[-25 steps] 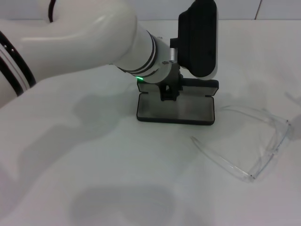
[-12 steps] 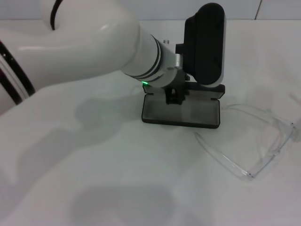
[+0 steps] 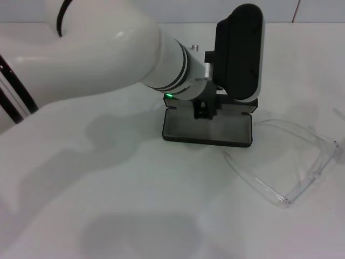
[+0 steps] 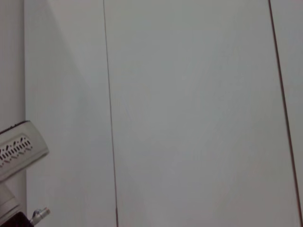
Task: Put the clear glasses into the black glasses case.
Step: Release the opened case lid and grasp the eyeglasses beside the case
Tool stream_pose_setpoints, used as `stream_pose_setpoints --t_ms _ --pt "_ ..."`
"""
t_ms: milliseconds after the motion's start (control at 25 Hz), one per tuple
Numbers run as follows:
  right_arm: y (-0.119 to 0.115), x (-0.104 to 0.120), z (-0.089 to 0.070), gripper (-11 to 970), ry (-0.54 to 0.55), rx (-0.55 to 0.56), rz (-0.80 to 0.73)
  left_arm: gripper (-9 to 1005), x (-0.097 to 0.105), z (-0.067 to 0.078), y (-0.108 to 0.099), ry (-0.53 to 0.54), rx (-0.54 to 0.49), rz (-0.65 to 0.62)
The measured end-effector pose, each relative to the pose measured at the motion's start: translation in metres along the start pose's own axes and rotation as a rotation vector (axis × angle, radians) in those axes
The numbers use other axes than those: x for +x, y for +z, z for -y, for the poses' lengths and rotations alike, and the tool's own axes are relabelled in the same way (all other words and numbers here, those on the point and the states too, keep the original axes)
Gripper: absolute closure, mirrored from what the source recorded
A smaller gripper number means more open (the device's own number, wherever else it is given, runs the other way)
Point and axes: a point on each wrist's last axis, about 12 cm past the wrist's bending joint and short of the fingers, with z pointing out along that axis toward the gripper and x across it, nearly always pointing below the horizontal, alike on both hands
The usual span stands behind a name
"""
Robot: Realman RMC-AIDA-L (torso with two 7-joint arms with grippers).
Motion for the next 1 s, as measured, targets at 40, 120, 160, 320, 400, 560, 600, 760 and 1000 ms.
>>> stream_pose_setpoints --t_ms 40,120,160,320,400,560,600,760,1000 --pt "-0.001 0.000 0.000 131 0.000 0.001 0.000 662 -0.001 -0.001 -0.001 0.002 -0.004 0.004" --pt "-0.002 0.000 0.000 131 0.000 0.003 -0.001 662 -0.004 -0.002 -0.004 0.005 -0.011 0.010" --pt "-0.002 0.000 0.000 131 0.000 0.004 -0.001 662 -0.005 -0.003 -0.006 0.006 -0.015 0.012" --pt "-0.003 0.000 0.000 132 -0.003 0.005 -0.002 661 -0.012 -0.005 -0.016 -0.013 -0.042 0.038" --pt "-0.004 -0.001 0.001 132 -0.006 0.006 -0.004 661 -0.015 -0.004 -0.022 -0.026 -0.054 0.062" --pt "-0.004 -0.001 0.004 133 -0.010 0.011 -0.011 662 -0.020 -0.001 -0.038 -0.051 -0.082 0.121" --pt "-0.004 -0.001 0.004 133 -0.010 0.010 -0.012 663 -0.021 0.000 -0.041 -0.057 -0.090 0.134" --pt "-0.002 -0.002 0.006 133 -0.007 -0.018 -0.044 666 -0.021 -0.005 -0.061 -0.139 -0.163 0.205" --pt "0.011 -0.003 0.016 134 0.027 -0.162 -0.267 670 0.000 -0.026 -0.098 -0.463 -0.334 0.445"
